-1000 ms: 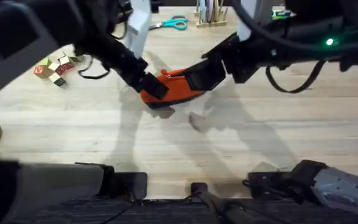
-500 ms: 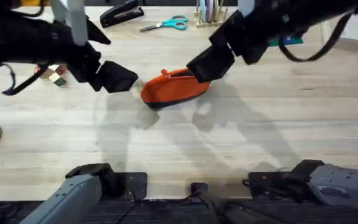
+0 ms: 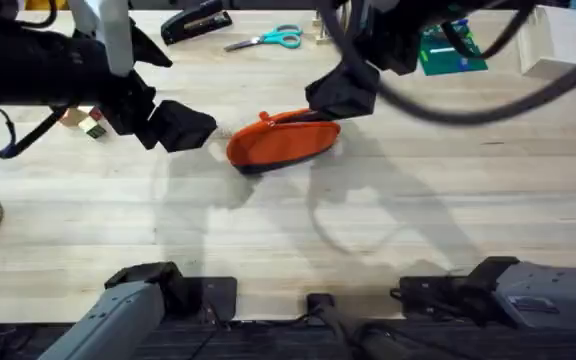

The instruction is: Unzip the bag, pick up the pens from the table one at a time and place them inside, then zip the bag closed.

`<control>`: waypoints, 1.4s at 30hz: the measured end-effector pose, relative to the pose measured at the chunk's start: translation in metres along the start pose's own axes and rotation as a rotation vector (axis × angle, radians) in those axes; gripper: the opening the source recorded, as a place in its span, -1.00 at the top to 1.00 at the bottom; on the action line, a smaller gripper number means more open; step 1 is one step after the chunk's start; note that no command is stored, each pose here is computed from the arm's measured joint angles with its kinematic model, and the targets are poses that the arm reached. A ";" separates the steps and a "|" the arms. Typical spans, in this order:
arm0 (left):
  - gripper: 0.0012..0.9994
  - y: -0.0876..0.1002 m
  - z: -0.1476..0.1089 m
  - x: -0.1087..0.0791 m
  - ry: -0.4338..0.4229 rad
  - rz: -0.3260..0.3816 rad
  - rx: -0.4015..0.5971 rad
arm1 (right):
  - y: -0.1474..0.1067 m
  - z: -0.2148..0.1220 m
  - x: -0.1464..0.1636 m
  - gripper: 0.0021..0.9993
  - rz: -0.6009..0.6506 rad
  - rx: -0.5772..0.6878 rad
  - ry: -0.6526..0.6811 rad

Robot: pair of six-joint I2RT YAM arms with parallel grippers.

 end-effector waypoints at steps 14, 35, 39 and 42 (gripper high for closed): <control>-0.99 0.000 0.000 0.000 -0.001 0.002 0.001 | -0.001 0.010 0.002 -0.47 -0.223 0.013 0.028; -0.99 0.000 0.000 0.000 0.002 0.005 -0.002 | -0.042 0.105 0.025 0.94 -0.151 0.162 0.313; -0.99 0.001 0.000 0.001 0.005 0.007 -0.005 | -0.053 0.115 0.020 0.94 -0.099 0.145 0.347; -0.99 0.001 0.000 0.001 0.005 0.007 -0.005 | -0.056 0.119 0.018 0.94 -0.079 0.130 0.361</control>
Point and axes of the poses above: each hand's point on the last joint's axis, 136 mm out from that joint toward the fingers, its own z axis out along the fingers, its own x axis along the line the jaws close on, y = z × x, the point moved 4 cm from there along -z, back along the fingers, and after that the axes turned 7 degrees about -z, right-handed, at the moved point
